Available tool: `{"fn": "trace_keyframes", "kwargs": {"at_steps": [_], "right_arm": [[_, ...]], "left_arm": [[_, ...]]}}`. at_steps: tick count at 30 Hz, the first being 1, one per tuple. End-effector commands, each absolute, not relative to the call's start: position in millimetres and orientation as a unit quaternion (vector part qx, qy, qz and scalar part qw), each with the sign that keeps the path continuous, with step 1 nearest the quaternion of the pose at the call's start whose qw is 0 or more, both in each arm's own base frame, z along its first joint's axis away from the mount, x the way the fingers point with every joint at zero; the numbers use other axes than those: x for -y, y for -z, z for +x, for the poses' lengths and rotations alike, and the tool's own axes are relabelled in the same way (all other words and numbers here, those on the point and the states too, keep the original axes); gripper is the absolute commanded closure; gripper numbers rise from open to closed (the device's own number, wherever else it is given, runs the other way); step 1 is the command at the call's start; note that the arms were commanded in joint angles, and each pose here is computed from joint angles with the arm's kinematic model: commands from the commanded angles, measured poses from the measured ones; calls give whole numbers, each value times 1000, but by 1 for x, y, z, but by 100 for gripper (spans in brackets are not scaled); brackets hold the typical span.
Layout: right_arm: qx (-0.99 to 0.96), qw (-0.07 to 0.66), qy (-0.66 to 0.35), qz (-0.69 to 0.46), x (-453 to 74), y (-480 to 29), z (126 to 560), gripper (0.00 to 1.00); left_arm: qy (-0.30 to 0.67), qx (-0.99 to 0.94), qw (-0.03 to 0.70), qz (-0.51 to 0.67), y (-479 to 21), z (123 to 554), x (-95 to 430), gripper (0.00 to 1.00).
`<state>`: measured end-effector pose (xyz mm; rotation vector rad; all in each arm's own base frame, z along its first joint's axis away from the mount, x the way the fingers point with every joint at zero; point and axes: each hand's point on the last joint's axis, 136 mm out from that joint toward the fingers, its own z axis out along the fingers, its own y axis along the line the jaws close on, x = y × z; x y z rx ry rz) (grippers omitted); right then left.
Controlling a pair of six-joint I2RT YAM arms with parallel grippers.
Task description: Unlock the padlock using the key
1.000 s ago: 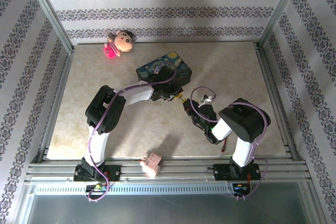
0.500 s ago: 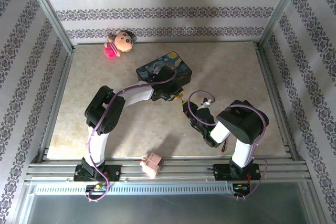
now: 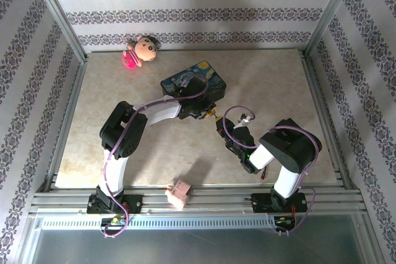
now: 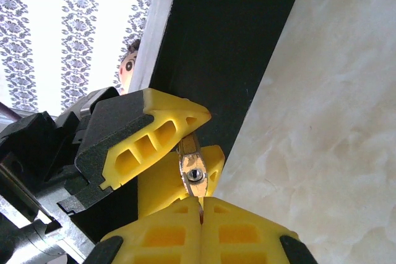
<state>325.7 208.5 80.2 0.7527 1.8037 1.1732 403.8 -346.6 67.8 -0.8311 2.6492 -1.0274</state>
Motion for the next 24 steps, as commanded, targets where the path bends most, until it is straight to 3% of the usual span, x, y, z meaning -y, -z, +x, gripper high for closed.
{"fn": "trace_keyframes", "kwargs": {"at_steps": [1,24], "right_arm": [[-710,425,-475,299,-207,-87,329,100],[-709,422,-478,301,-211,-84,340,100]], "left_arm": [[293,-896,-23,-333,-27,354,343,80],[301,-895,-29,-327,-26,354,350,81]]}}
